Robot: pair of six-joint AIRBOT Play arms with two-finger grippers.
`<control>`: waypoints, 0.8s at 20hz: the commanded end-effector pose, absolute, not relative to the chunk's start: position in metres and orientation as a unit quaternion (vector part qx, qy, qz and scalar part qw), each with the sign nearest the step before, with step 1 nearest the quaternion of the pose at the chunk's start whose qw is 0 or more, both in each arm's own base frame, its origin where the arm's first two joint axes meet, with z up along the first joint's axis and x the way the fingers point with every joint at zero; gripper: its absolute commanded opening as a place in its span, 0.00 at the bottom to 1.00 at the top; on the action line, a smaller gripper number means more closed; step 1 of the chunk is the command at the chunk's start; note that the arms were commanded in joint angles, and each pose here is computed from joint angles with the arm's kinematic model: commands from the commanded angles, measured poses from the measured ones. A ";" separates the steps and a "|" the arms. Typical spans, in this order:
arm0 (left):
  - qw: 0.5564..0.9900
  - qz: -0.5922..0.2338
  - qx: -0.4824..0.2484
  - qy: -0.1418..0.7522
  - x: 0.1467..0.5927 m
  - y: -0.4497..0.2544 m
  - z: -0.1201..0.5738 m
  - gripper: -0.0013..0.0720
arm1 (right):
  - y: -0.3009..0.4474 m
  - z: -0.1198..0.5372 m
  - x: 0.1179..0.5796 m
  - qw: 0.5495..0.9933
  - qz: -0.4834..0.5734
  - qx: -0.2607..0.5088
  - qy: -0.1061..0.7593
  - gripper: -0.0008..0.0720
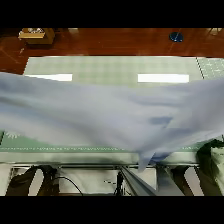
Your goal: Fold the shirts.
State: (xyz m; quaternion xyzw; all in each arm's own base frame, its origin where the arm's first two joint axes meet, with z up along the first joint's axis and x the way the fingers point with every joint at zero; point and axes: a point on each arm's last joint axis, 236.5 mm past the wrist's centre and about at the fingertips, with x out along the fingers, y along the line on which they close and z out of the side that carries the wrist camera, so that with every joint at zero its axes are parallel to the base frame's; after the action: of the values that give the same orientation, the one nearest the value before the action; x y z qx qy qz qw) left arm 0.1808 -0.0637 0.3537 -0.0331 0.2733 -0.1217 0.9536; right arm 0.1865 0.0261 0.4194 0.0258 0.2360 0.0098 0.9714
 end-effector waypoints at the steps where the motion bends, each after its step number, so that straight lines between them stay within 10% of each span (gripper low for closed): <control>1: 0.926 -0.146 -0.084 0.338 0.215 -0.063 0.302 0.05 | -0.011 0.392 0.231 0.951 0.018 0.071 0.300 0.04; 9: 0.887 -0.190 -0.134 0.399 0.317 -0.076 0.239 0.05 | -0.032 0.277 0.306 0.873 0.079 0.101 0.471 0.04; 16: 0.907 -0.200 -0.106 0.355 0.410 -0.084 0.208 0.05 | -0.008 0.249 0.433 0.909 0.077 0.055 0.405 0.04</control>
State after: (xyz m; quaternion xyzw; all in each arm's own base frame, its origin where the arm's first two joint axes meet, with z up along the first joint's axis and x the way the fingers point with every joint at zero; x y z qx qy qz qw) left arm 0.3696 -0.0858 0.2186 -0.1194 0.3844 -0.2055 0.8920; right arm 0.3824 -0.0165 0.2622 0.0650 0.4348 0.0833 0.8943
